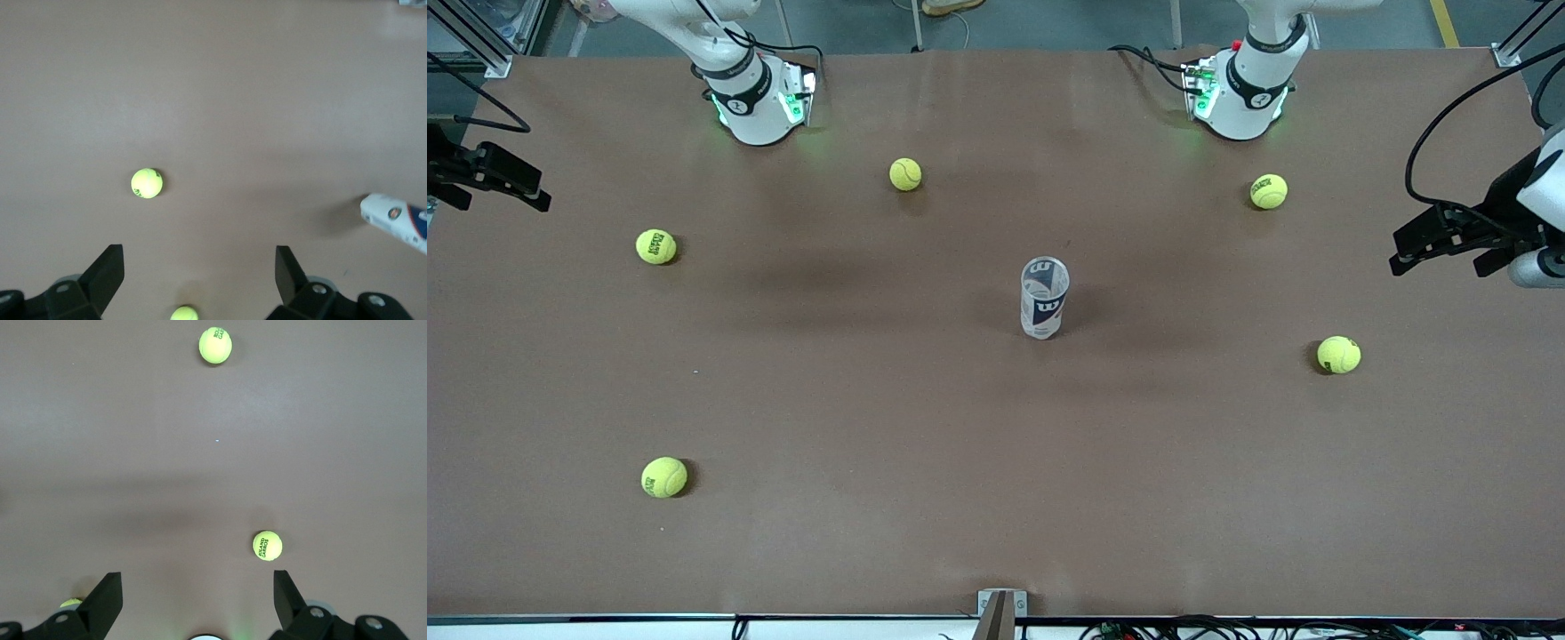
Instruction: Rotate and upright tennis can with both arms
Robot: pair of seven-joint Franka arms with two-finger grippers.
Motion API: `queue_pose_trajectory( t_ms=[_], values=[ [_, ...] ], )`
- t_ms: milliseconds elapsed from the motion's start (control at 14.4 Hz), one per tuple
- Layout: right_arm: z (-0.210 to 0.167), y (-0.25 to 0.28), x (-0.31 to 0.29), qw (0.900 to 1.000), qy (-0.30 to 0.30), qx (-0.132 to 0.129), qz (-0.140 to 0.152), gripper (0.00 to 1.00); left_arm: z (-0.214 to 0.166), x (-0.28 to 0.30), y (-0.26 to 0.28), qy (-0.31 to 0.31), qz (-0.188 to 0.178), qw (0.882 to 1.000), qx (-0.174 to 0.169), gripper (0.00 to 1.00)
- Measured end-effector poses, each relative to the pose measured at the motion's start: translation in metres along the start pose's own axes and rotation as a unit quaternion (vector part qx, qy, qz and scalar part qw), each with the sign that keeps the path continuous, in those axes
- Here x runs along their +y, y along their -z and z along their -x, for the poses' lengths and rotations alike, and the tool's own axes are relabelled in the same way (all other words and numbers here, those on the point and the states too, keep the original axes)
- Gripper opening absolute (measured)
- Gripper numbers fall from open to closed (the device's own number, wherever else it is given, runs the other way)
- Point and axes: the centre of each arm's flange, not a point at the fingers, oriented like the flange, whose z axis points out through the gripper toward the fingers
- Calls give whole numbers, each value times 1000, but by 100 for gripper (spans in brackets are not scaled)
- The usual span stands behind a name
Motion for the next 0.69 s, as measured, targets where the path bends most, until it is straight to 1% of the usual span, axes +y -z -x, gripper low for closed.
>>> queue_pose_trajectory(
  t_ms=[208,416,485,693],
  values=[
    [0,0,-2,1000,11,0,0,100,4,-9,5,-17,-3,1000,-1,100],
    [0,0,-2,1000,25,0,-1,100,8,-14,12,-18,-20,1000,0,100],
    [0,0,-2,1000,26,0,-1,100,9,-13,13,-12,-22,1000,-1,100],
    [0,0,-2,1000,28,0,-1,100,10,-6,12,37,-23,999,-3,100]
  ],
)
